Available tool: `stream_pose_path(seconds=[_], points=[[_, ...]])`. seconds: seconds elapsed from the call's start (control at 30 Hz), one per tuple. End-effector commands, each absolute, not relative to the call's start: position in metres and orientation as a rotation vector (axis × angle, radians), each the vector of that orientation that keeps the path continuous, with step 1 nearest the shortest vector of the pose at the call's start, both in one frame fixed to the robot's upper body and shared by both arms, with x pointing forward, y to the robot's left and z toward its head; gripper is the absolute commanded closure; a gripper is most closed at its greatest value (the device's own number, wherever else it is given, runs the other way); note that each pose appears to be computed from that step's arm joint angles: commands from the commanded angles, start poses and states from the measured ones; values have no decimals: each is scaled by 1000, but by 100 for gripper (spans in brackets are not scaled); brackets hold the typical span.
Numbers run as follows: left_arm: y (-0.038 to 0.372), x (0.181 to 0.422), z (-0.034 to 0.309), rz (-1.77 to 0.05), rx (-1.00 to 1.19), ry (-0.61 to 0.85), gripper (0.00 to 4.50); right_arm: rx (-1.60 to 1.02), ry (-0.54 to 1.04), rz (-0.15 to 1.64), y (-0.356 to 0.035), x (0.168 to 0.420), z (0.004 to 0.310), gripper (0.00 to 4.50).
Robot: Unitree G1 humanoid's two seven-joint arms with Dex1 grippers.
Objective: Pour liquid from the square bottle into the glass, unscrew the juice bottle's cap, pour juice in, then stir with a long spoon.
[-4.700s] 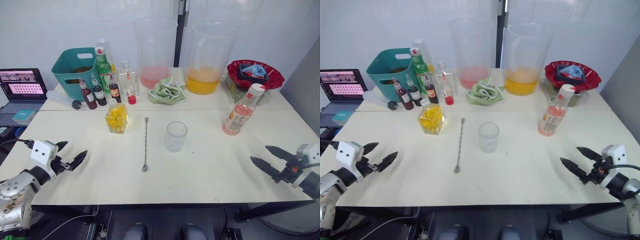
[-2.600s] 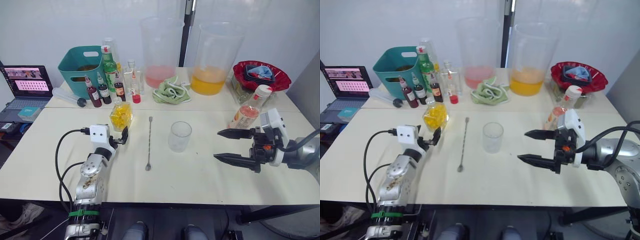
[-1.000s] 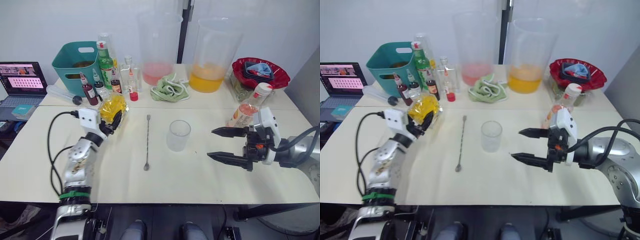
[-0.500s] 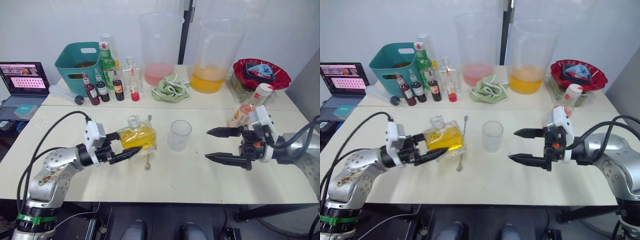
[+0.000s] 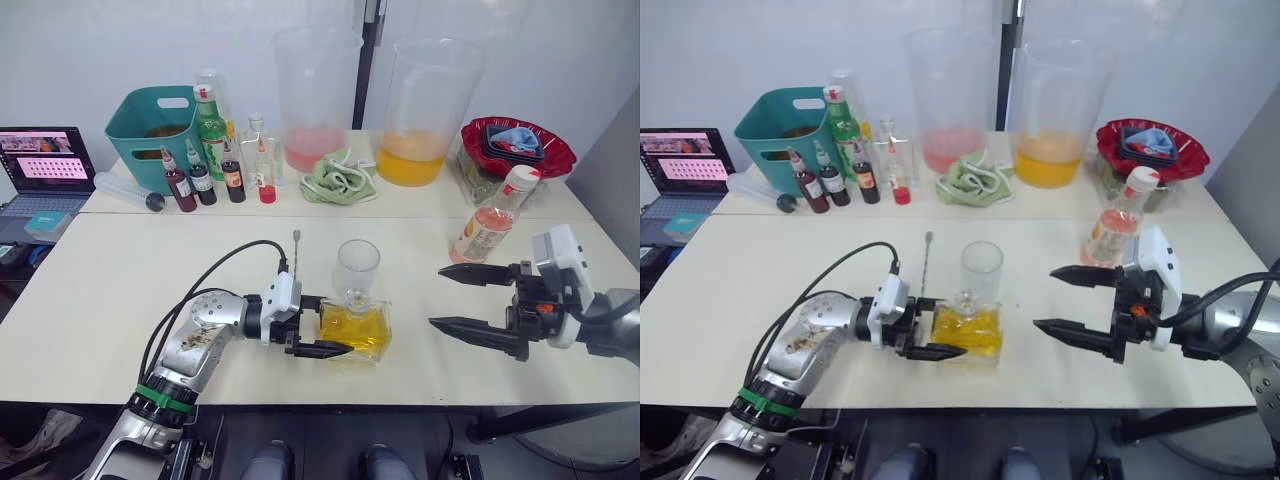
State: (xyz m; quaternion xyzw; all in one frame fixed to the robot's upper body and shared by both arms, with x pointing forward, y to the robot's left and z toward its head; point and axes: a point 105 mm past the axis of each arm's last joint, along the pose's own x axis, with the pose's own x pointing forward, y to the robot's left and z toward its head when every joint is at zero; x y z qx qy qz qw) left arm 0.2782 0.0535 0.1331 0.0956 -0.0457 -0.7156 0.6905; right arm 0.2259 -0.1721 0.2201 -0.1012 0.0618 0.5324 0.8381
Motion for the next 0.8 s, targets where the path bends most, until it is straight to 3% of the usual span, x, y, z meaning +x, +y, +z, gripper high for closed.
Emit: stream_pose_path(seconds=[0.03,0.37,0.43,0.5,0.8], points=[[53,279,145,-1624,245,-189,173,-239,99,1121,-170,216,229,0],[59,294,140,-1533,275,-155,173,-220,102,1132,-167,217,228,0],[59,293,144,-1531,261,-152,70,-209,92,1153,-164,218,230,0],[58,293,151,-1530,268,-168,7,-206,84,1167,-162,219,232,0],[50,280,160,-1570,325,-130,3,-213,76,1192,-159,223,235,0]])
